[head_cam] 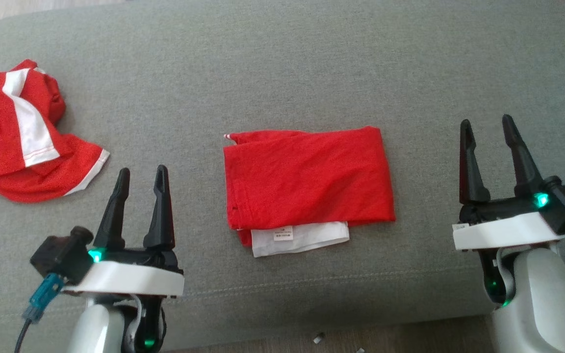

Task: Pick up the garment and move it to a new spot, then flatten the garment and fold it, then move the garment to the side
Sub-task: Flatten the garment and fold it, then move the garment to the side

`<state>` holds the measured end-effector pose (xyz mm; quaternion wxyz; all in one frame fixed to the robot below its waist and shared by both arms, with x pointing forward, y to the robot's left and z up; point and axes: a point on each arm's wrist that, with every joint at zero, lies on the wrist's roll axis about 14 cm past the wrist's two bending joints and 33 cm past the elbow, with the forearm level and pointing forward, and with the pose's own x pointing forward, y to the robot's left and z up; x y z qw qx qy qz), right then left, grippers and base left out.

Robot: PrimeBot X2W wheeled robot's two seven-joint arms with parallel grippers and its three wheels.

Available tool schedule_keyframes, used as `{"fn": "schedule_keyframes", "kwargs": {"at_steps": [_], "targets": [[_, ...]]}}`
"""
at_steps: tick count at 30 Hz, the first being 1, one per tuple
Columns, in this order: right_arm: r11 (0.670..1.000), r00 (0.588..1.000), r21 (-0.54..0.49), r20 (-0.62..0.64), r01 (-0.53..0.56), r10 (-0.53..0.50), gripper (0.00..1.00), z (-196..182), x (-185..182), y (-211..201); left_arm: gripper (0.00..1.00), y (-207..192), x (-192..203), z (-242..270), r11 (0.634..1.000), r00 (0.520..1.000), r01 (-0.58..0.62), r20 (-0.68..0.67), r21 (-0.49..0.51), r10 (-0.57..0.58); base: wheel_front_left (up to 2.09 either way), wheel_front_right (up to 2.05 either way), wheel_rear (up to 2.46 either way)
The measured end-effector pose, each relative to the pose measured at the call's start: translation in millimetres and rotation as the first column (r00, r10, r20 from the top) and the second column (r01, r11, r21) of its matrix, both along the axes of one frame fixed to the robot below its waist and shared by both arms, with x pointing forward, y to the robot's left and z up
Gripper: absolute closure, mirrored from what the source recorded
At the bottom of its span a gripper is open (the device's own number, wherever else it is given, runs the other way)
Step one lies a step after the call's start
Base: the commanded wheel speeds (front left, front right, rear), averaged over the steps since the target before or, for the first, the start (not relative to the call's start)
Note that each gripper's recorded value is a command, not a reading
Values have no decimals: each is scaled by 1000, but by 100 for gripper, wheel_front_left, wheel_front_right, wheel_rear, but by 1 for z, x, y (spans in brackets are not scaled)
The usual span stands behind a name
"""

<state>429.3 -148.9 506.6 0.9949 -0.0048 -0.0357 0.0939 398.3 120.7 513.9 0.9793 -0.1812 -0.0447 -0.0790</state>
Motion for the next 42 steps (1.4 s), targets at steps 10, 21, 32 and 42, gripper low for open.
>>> {"fn": "schedule_keyframes", "kwargs": {"at_steps": [10, 21, 32, 42], "targets": [[1000, 999, -11, -37, -15, 14, 0, -13, 0, 5, 0, 5, -1, -1, 1000, 1000, -18, -4, 5, 18, 0, 0, 0], [999, 996, -12, -85, -42, 41, 0, -27, 4, 15, 0, 9, 1, -9, 1000, 999, -28, -27, 7, 29, 0, 0, 0], [989, 916, 94, -376, -114, 141, 0, -102, 11, 54, 0, 14, 12, -26, 999, 997, -44, -69, 14, 44, 0, 0, 0], [990, 857, 94, -497, -103, 137, 0, -144, 22, 58, 0, 27, 15, -37, 997, 992, -75, -96, 28, 77, 0, 0, 0]]}}
